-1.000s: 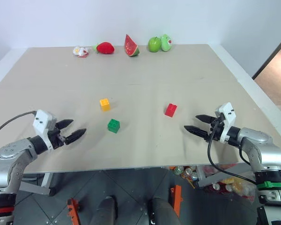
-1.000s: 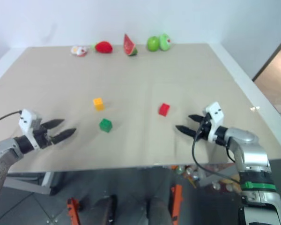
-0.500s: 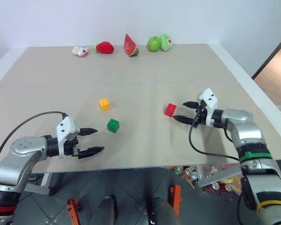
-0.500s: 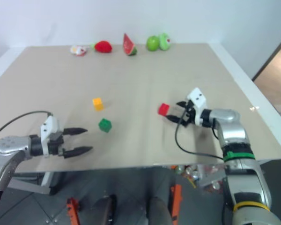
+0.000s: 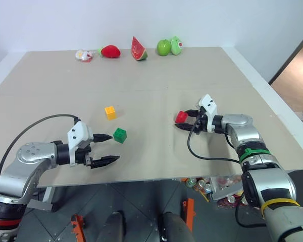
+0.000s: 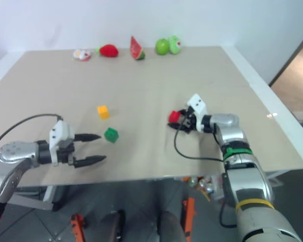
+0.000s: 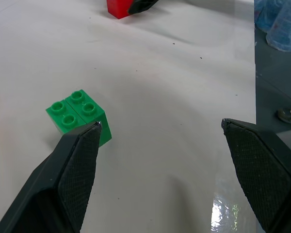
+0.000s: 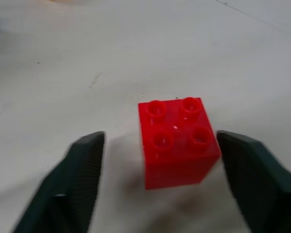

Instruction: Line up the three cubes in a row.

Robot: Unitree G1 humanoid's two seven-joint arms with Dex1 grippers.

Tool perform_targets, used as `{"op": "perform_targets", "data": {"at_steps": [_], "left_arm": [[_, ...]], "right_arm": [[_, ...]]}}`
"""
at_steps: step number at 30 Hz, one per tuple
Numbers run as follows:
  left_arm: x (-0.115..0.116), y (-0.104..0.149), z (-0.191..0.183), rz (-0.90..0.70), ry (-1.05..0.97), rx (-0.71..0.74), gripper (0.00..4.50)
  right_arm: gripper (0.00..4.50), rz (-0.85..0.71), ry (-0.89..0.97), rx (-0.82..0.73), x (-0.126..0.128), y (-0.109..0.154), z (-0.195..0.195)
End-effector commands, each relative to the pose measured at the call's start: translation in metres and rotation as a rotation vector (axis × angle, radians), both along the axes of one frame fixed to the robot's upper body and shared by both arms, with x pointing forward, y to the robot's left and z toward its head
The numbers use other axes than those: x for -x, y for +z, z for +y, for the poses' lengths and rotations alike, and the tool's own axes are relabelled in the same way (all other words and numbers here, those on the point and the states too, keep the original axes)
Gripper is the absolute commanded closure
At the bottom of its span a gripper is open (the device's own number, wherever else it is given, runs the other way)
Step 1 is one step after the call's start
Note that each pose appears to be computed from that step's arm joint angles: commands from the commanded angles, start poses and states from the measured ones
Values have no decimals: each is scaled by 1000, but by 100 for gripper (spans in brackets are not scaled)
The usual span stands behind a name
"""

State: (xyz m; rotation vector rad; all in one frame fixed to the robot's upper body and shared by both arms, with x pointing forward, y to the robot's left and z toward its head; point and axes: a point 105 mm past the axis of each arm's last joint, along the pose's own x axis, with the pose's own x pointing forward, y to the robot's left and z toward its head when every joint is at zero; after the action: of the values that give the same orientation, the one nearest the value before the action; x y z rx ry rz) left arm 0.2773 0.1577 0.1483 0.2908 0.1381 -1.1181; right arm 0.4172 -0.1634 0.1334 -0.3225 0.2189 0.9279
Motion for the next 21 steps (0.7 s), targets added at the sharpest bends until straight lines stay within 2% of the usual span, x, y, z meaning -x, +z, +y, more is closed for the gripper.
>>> {"op": "perform_targets", "data": {"at_steps": [1,4,7,14,21], "left_arm": [[3,12,-1,-43,11,27,38],[4,12,-1,-39,15,32,38],[6,14,-1,-31,12,35,38],[11,15,-5,9,-67,-2,38],[7,17,-8,27,-84,25,38]], "right_arm": [[213,-44,22,-10,-3,14,2],[321,-41,31,3,-1,13,0],[326,-37,22,10,-1,16,-5],[326,56,274,101,38,16,-26],[326,84,383,178,48,5,-19]]}}
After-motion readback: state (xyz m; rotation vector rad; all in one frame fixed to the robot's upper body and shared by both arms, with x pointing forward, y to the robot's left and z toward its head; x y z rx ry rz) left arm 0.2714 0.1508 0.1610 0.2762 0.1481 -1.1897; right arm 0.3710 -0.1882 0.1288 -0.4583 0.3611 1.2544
